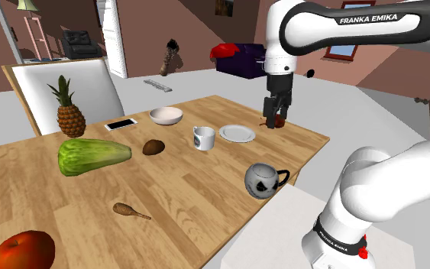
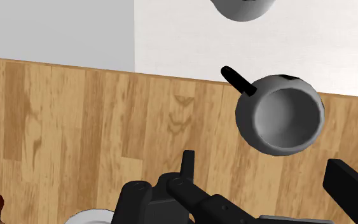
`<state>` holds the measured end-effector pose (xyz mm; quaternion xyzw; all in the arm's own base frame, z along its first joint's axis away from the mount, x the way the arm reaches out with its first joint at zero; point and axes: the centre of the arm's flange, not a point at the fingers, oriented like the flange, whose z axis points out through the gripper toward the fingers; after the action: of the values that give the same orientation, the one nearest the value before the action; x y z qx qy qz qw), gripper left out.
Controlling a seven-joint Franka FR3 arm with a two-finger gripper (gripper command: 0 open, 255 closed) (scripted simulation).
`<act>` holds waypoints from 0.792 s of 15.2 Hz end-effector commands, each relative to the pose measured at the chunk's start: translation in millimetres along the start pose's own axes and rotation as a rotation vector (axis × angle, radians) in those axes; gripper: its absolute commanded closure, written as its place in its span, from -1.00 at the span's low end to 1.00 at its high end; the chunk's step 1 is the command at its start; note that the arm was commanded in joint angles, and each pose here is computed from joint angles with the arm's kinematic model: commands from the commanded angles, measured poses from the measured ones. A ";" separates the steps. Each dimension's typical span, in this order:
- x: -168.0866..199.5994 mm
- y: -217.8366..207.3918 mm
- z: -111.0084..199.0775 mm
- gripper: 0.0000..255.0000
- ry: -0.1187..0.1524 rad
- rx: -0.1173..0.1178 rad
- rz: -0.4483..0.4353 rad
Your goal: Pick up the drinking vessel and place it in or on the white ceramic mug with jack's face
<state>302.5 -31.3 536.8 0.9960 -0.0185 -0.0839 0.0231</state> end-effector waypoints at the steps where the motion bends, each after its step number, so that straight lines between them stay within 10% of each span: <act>1: 0.0 0.0 0.0 -1.00 0.000 0.000 0.000; 12: 135.3 -17.3 41.6 -1.00 0.019 -0.016 -0.044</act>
<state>415.5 -19.6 479.2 0.9967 0.0021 -0.0763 0.0288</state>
